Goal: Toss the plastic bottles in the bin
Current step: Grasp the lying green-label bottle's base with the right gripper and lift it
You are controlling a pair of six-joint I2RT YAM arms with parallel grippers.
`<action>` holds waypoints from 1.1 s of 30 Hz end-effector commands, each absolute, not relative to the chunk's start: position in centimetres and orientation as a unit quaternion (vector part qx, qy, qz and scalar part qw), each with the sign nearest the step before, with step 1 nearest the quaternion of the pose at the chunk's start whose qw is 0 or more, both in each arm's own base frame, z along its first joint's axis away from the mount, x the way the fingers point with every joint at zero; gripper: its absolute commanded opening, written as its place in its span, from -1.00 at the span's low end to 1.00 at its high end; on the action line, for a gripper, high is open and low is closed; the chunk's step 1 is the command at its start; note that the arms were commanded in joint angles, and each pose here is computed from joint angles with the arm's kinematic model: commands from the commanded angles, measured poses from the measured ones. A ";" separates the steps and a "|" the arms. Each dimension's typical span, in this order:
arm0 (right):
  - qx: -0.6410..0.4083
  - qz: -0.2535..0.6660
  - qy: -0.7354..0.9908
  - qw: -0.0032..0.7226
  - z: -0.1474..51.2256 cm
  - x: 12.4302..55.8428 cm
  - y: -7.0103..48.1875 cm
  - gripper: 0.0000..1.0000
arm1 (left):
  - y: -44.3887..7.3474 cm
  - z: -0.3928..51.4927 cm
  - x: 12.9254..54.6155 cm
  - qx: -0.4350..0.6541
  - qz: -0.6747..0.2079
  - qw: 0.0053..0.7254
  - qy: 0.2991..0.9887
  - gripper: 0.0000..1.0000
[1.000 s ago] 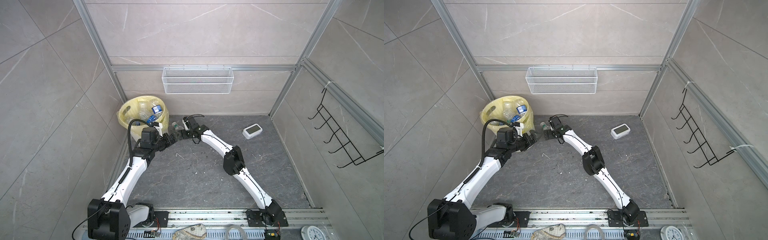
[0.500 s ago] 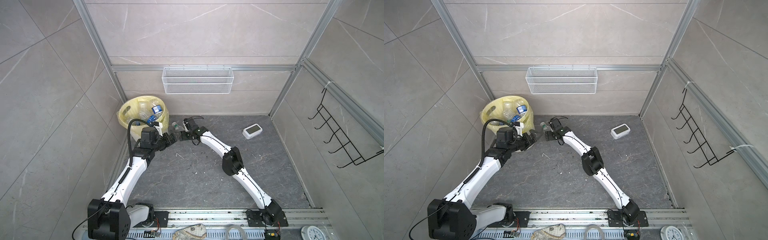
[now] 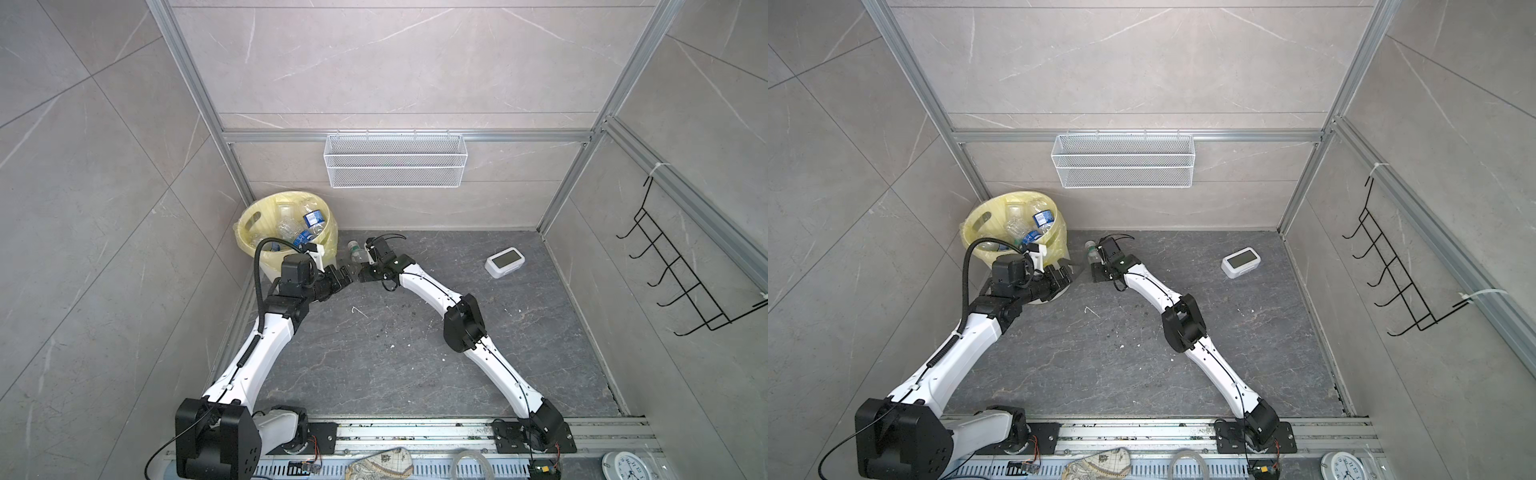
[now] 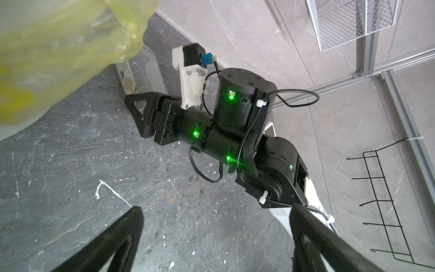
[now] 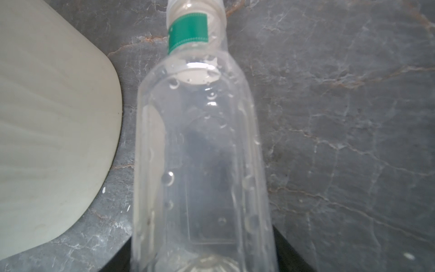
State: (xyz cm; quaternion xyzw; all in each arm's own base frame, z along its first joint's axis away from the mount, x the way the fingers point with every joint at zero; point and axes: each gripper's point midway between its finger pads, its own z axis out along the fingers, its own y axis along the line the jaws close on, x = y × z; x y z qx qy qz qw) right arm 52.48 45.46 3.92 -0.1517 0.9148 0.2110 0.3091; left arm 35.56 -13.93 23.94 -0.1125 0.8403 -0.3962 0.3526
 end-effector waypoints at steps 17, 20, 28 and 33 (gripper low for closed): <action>-0.167 0.228 0.916 0.285 7.6 49.6 45.2 -0.07 | -13.5 26.1 35.4 -0.104 -0.405 0.382 0.824 1.00; -0.168 0.233 0.914 0.287 9.0 49.0 44.7 -0.09 | -13.3 26.3 35.3 -0.103 -0.402 0.387 0.824 1.00; -0.173 0.249 0.903 0.305 13.9 46.3 42.9 -0.10 | -12.6 27.1 35.0 -0.100 -0.389 0.406 0.821 1.00; -0.174 0.262 0.891 0.327 17.1 44.0 41.1 -0.11 | -12.4 27.5 34.8 -0.094 -0.383 0.415 0.820 1.00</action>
